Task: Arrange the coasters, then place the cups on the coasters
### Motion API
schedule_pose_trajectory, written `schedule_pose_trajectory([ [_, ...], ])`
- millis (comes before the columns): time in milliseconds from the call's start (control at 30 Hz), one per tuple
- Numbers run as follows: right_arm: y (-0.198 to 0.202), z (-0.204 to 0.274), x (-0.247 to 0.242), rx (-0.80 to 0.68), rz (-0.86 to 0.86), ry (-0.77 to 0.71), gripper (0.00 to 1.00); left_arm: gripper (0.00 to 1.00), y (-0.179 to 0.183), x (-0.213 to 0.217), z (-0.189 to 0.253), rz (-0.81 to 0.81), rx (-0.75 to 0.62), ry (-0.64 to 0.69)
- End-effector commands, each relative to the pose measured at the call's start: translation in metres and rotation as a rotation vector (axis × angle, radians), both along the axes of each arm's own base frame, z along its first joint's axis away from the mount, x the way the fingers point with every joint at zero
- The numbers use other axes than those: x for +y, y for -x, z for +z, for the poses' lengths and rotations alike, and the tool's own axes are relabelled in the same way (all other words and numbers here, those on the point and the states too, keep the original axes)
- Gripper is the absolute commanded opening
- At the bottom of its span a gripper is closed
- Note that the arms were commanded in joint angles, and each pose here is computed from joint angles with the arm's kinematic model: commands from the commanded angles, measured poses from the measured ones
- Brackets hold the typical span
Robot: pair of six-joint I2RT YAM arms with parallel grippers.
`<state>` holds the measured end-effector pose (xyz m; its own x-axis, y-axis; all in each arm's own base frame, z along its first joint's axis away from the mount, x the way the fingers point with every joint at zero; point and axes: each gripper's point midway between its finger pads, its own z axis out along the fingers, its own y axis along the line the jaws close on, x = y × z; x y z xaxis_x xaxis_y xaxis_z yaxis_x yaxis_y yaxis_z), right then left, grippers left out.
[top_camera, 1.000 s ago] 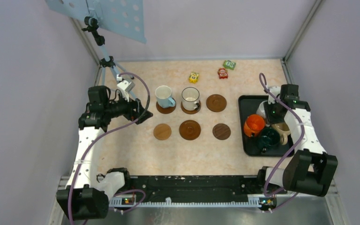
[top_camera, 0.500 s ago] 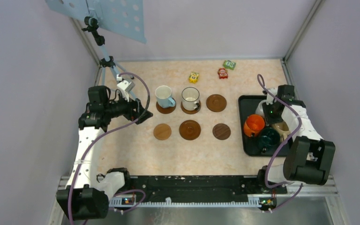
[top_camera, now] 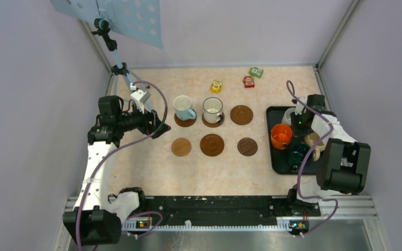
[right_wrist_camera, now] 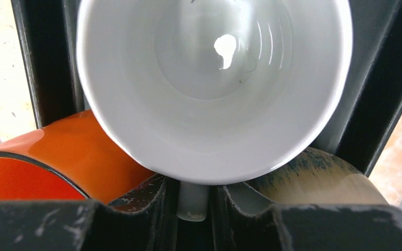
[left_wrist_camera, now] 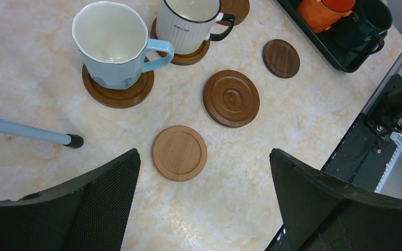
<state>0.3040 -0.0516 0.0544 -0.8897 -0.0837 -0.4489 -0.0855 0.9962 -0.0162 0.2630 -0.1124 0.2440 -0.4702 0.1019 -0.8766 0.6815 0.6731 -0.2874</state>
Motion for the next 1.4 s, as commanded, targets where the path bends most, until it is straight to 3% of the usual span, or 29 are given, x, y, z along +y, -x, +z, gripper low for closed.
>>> schedule_pose_trajectory([
  [0,-0.016,-0.002,-0.005,-0.05,-0.009,0.007,0.18,0.99,0.002,-0.004,0.005,-0.024,-0.043,0.009],
  [133,-0.022,0.008,-0.011,-0.073,-0.014,0.034,0.0,0.99,0.002,-0.004,0.006,-0.024,-0.043,0.01],
  [467,-0.058,0.081,-0.015,-0.275,0.017,0.063,0.0,0.99,0.001,-0.005,0.009,-0.028,-0.042,0.019],
  [700,-0.079,0.107,-0.003,-0.304,0.055,0.009,0.0,0.99,0.002,-0.006,0.008,-0.036,-0.04,0.02],
  [967,-0.096,0.133,0.063,-0.343,0.193,-0.028,0.0,0.99,0.002,-0.007,0.007,-0.043,-0.033,0.025],
  [1100,-0.094,0.123,0.114,-0.309,0.292,-0.047,0.0,0.99,0.002,-0.007,0.008,-0.044,-0.031,0.027],
  [1367,-0.096,0.101,0.162,-0.26,0.368,-0.052,0.0,0.99,0.001,-0.007,0.007,-0.044,-0.032,0.025],
])
